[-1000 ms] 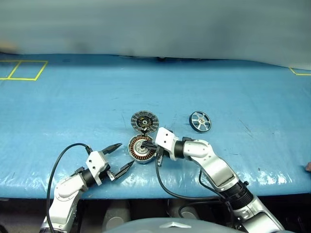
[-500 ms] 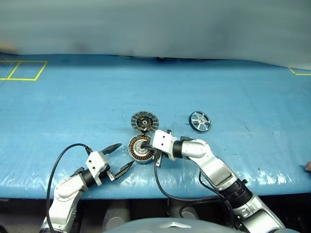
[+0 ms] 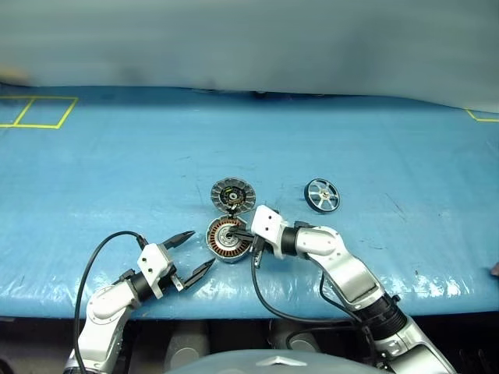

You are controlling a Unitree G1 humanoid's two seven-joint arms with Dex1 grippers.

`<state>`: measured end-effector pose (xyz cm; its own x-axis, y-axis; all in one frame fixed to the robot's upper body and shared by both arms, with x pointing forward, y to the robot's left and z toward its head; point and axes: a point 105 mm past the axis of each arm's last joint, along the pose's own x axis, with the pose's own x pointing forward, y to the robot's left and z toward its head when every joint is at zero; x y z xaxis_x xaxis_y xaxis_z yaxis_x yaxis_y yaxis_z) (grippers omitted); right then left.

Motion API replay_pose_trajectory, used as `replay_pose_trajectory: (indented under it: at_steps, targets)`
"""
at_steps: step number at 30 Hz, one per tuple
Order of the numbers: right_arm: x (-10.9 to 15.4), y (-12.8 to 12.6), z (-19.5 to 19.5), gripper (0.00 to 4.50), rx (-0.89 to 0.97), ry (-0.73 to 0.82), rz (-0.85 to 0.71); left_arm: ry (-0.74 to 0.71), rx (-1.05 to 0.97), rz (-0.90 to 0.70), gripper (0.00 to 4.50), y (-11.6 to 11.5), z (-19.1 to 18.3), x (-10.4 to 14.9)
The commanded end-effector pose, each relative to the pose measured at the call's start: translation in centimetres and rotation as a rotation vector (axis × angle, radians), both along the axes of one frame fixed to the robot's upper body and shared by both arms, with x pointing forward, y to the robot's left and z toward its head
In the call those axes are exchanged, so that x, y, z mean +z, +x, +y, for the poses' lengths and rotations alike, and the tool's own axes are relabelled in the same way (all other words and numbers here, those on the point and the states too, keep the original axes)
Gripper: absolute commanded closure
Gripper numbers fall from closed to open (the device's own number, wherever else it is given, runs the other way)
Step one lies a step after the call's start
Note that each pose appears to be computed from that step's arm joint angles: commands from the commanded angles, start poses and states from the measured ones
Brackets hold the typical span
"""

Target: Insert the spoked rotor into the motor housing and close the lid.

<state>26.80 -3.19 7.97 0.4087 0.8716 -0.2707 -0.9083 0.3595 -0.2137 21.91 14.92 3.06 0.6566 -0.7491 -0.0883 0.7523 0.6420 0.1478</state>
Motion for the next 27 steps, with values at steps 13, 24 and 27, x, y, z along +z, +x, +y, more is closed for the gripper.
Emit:
replay_pose_trajectory:
  at_steps: [13, 24, 27]
  targets:
    - [0.3, 2.0, -12.9, 2.59, -0.424, -0.152, -0.01, -0.026, -0.017, -0.033, 0.3, 0.1, 0.0, 0.8]
    - [1.3, 4.8, -19.7, 2.59, -0.71, -0.144, 0.024, -0.033, -0.029, -0.037, 0.3, 0.1, -0.3, 1.1]
    - [0.8, 5.4, -20.1, 2.59, -0.749, -0.102, 0.07, -0.033, -0.028, -0.037, 0.3, 0.0, -0.3, 1.1]
